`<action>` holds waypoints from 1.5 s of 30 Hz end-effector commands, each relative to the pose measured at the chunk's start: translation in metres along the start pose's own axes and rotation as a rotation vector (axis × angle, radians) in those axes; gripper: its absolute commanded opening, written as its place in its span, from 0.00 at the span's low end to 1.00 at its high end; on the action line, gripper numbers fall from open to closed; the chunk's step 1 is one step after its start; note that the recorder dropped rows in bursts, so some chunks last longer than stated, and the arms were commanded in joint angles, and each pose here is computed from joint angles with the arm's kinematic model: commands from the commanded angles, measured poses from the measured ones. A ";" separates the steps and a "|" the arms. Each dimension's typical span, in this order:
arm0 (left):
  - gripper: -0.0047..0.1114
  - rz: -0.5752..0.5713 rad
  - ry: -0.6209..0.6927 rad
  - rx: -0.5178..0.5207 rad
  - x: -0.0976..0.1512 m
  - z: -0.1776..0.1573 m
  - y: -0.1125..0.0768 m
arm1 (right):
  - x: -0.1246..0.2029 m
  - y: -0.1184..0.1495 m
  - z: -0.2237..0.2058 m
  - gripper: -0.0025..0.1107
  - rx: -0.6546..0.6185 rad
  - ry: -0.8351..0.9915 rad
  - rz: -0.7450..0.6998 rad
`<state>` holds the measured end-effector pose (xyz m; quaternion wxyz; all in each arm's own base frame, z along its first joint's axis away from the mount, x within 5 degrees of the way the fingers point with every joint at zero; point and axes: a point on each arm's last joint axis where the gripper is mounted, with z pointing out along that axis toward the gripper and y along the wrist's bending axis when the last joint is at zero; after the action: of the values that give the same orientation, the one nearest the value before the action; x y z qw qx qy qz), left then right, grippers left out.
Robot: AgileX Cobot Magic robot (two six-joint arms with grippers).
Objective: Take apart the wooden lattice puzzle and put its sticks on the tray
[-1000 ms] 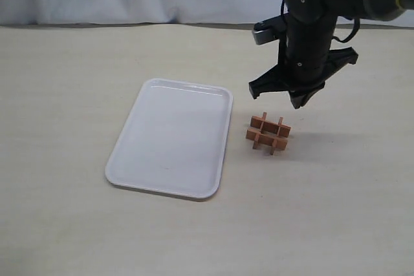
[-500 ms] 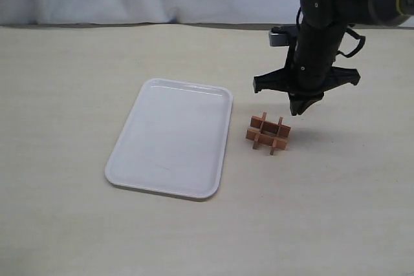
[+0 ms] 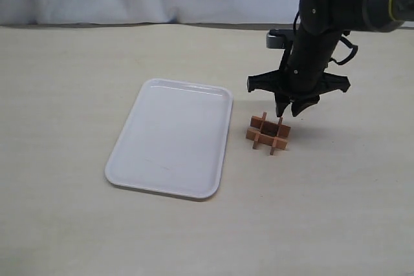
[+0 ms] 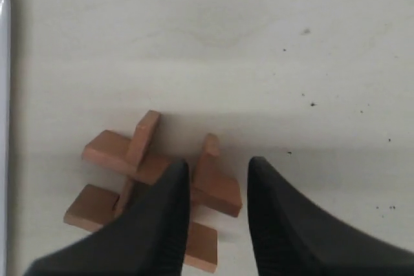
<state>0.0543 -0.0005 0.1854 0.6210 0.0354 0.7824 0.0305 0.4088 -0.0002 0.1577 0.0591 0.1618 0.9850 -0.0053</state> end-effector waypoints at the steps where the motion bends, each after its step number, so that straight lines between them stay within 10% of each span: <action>1: 0.04 0.002 -0.007 -0.001 0.000 0.000 0.000 | -0.006 0.002 0.010 0.29 -0.031 -0.033 0.025; 13: 0.04 0.002 -0.007 -0.001 0.000 0.000 0.000 | -0.004 0.002 0.028 0.29 -0.018 0.004 0.098; 17: 0.04 0.002 -0.007 -0.001 0.000 0.000 0.000 | -0.004 0.002 0.028 0.06 -0.015 0.011 0.098; 45: 0.04 0.002 -0.007 -0.001 0.000 0.000 0.000 | -0.006 0.002 0.023 0.06 -0.012 0.009 0.062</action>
<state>0.0543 -0.0005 0.1854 0.6210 0.0354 0.7824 0.0305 0.4172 0.0018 0.1318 0.0530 0.1962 0.9791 0.0062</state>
